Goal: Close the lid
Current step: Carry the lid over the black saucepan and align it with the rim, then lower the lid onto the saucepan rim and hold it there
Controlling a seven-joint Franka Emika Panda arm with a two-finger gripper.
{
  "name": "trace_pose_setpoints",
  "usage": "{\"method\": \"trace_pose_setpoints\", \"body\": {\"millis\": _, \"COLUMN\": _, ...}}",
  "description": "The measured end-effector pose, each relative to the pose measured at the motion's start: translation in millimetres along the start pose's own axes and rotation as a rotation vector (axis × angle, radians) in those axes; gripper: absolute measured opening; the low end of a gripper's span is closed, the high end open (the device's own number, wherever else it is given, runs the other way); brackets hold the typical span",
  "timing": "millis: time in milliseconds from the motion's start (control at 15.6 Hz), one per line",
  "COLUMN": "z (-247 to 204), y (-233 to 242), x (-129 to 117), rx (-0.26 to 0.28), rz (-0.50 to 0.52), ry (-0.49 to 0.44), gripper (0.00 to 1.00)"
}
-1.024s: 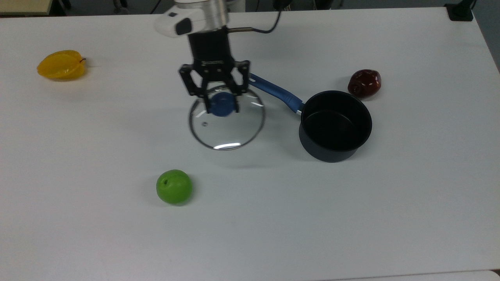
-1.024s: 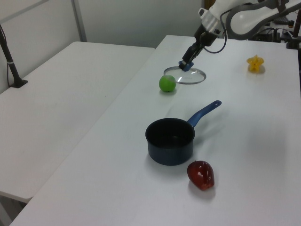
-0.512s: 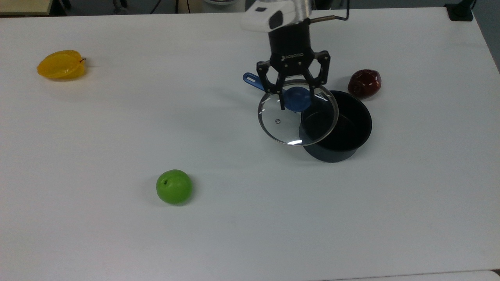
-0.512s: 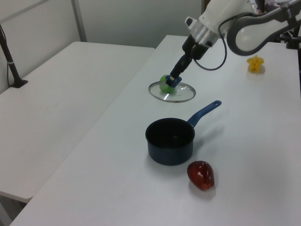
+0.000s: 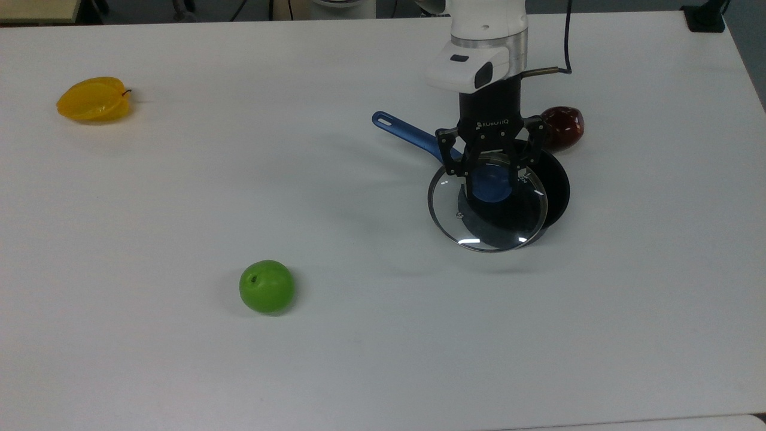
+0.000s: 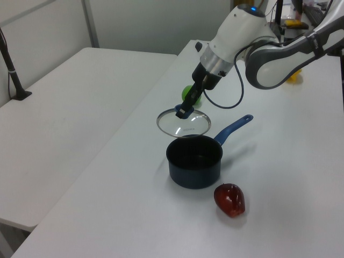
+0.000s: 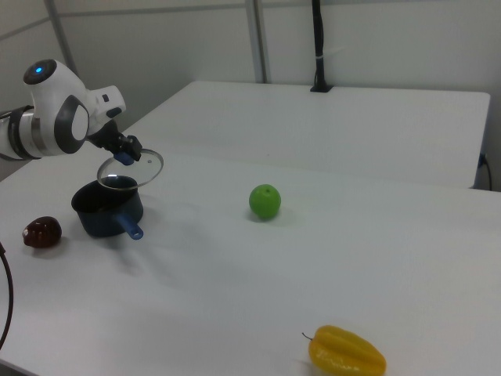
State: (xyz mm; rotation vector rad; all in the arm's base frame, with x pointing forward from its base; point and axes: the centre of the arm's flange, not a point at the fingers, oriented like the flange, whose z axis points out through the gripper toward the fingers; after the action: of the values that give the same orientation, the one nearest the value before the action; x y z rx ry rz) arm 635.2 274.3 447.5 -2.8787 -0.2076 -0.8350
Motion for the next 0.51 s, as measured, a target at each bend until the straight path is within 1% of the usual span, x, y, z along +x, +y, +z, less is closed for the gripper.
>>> {"method": "trace_pose_setpoints", "body": {"millis": 512, "z": 2, "y": -41, "x": -14, "rx": 0.030, "rz": -0.029, "ry": -0.015, "gripper": 0.60}}
